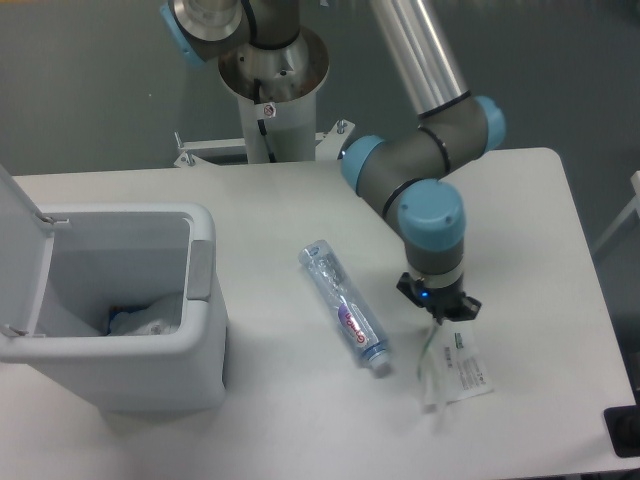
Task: Place the trash in the trash can
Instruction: 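Close the gripper on the plastic bag and lift it, then carry the held bag over the trash can and lower it in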
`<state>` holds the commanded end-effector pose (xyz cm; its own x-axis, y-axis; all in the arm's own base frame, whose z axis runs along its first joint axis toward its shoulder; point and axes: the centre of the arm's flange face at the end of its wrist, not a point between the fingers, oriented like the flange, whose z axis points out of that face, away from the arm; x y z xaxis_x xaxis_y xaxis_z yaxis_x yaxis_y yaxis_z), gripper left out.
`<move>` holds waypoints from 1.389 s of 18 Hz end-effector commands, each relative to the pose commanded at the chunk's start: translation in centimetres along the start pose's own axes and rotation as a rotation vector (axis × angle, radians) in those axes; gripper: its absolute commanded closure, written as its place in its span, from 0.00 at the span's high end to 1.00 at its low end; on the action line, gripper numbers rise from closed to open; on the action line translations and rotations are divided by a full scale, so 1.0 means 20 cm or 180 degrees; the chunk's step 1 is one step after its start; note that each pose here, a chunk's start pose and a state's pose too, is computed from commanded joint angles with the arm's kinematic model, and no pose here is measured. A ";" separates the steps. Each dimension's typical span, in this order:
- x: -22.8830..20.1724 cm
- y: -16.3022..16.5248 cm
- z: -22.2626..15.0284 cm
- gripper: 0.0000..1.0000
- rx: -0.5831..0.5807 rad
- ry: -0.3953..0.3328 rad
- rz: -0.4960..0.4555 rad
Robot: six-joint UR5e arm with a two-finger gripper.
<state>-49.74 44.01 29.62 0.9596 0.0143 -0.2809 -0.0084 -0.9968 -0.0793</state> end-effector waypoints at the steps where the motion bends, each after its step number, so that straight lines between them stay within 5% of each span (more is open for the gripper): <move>1: -0.04 0.02 -0.10 0.00 0.0149 -0.0021 -0.0154; 4: -0.07 -0.03 -0.33 0.00 0.0605 0.0006 -0.0475; 9: 0.10 -0.10 -0.84 0.00 0.1388 0.0458 -0.1070; 16: 0.57 -0.21 -1.65 0.00 0.2200 0.0604 -0.1131; 19: 0.81 -0.21 -1.89 0.00 0.2499 0.0905 -0.1129; 25: 1.17 -0.33 -1.91 0.00 0.2489 0.1359 -0.0927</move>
<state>-16.46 47.97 60.14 0.9743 0.0706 0.2138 0.2107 -0.6204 -0.7554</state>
